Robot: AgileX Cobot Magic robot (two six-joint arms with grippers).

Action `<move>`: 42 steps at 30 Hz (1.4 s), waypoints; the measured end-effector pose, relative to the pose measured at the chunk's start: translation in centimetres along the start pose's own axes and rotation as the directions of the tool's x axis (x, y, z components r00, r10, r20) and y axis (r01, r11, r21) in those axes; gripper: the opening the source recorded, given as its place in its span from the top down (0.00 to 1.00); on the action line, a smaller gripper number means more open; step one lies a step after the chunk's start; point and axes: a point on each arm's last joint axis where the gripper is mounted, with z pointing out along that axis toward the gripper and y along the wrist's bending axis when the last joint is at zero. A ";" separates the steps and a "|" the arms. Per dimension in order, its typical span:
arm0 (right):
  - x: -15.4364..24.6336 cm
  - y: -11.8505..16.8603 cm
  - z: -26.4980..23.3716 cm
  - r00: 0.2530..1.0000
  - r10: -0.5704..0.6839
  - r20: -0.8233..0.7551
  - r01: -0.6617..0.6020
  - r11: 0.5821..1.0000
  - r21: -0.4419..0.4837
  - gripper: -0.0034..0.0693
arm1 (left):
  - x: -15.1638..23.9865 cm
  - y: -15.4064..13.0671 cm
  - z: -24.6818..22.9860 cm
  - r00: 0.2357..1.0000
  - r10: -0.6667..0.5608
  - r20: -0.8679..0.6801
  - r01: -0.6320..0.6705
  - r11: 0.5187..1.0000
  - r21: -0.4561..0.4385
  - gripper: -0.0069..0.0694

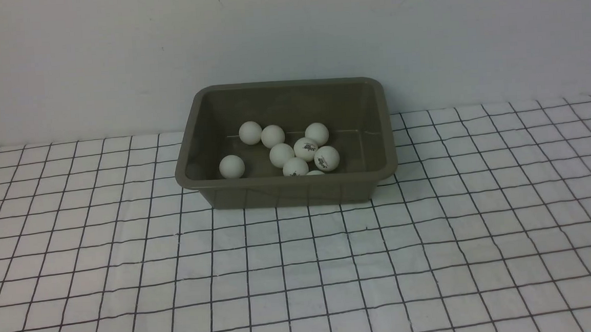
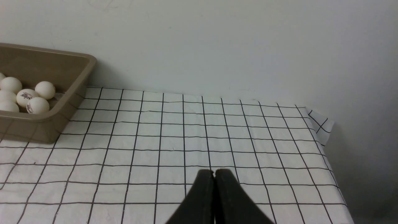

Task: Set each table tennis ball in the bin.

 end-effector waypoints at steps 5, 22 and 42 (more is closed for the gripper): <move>0.0 0.0 0.0 1.000 0.000 0.000 0.000 1.000 0.000 0.98 | 1.5 -0.3 0.2 0.999 -0.009 -0.053 0.010 1.000 0.021 0.92; 0.0 0.0 0.0 1.000 0.000 0.000 0.000 1.000 0.000 0.98 | 3.1 -0.5 0.0 0.973 -0.017 -0.229 0.026 0.999 0.036 0.92; -1.0 1.6 0.4 0.955 0.259 0.143 -0.249 0.965 -0.083 0.98 | 3.1 -0.5 0.0 0.973 -0.017 -0.231 0.026 0.999 0.036 0.92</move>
